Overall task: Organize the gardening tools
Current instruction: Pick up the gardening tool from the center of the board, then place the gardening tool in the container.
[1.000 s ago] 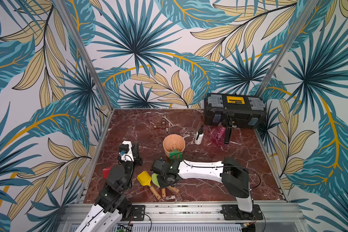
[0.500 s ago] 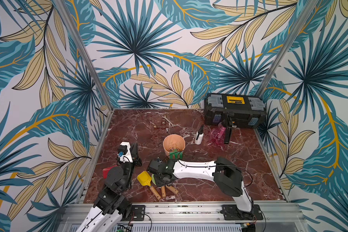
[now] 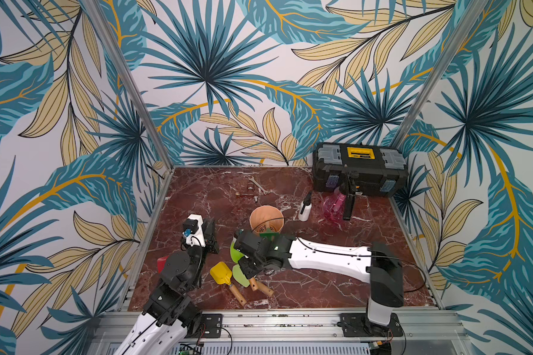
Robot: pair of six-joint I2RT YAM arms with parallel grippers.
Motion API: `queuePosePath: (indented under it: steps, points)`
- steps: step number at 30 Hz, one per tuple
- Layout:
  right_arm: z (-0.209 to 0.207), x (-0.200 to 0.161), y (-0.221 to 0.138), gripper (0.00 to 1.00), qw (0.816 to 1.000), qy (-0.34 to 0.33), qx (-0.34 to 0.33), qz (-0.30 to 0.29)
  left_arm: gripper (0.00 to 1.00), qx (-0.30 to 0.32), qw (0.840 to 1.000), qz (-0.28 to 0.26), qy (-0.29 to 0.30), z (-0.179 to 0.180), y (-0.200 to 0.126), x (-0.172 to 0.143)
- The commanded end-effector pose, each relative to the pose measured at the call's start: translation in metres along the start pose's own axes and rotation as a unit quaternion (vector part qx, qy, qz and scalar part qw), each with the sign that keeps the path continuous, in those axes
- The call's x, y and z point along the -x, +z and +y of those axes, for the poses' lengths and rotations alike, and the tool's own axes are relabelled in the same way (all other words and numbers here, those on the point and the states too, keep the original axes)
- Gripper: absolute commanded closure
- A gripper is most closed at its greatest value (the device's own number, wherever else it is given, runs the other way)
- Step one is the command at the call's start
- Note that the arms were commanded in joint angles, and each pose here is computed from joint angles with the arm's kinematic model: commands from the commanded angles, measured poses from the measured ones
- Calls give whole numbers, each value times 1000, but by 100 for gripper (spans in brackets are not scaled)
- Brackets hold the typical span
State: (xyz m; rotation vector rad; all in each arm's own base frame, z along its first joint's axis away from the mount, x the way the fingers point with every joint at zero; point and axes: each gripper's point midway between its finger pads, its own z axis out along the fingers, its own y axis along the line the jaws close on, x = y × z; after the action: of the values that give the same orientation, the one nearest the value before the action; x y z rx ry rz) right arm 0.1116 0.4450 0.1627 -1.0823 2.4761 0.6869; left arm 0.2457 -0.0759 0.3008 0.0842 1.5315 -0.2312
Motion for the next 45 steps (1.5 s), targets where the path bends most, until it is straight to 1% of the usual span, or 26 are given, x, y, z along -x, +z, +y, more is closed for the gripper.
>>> queuePosePath:
  steps: [1, 3, 5, 8, 10, 11, 12, 14, 17, 19, 22, 25, 29, 32, 35, 39, 41, 43, 45]
  points:
    - [-7, -8, -23, 89, 995, -68, 75, 12, 72, -50, 999, -12, 9, -18, -1, 22]
    - [-16, -7, -39, 89, 990, -81, 118, 8, 70, -84, 996, -15, 21, -31, 0, 29]
    - [-14, -7, -58, 90, 978, -107, 178, -4, 68, -125, 992, -18, 26, -46, 0, 34]
    - [-7, -8, -84, 90, 951, -141, 275, -26, 65, -179, 984, -14, 12, -66, 0, 41]
    - [-4, -7, -98, 90, 937, -155, 312, -36, 62, -220, 975, -7, -11, -82, 0, 45]
    - [-5, -6, -103, 90, 933, -162, 319, -44, 61, -236, 972, 2, -25, -88, 2, 46]
    - [-6, -4, -107, 90, 932, -166, 318, -53, 61, -248, 968, 12, -42, -93, 3, 47]
    - [-11, -1, -109, 90, 936, -173, 297, -73, 58, -256, 963, 34, -76, -99, 9, 48]
    - [-27, 3, -103, 90, 949, -174, 245, -100, 57, -226, 959, 76, -152, -95, 23, 45]
    - [-37, 7, -99, 90, 955, -173, 211, -118, 57, -203, 953, 94, -203, -91, 31, 42]
    - [-51, 13, -95, 89, 961, -169, 167, -141, 57, -190, 934, 99, -285, -90, 37, 42]
    - [-57, 20, -99, 89, 959, -172, 145, -172, 57, -185, 918, 105, -336, -91, 40, 42]
    - [-64, 32, -108, 89, 955, -173, 113, -212, 57, -167, 906, 138, -364, -91, 43, 36]
    - [-66, 42, -117, 90, 950, -177, 97, -240, 57, -166, 897, 165, -374, -96, 47, 29]
    - [-67, 52, -123, 90, 945, -178, 88, -260, 57, -179, 886, 182, -386, -104, 51, 23]
    - [-66, 60, -124, 90, 942, -180, 83, -270, 58, -208, 872, 193, -399, -117, 56, 21]
    - [-67, 61, -121, 90, 943, -181, 80, -267, 62, -228, 864, 193, -405, -124, 58, 25]
    - [-70, 63, -118, 90, 945, -179, 70, -266, 69, -245, 858, 193, -407, -130, 58, 28]
    - [-72, 64, -118, 90, 944, -179, 66, -268, 76, -255, 856, 193, -407, -133, 59, 30]
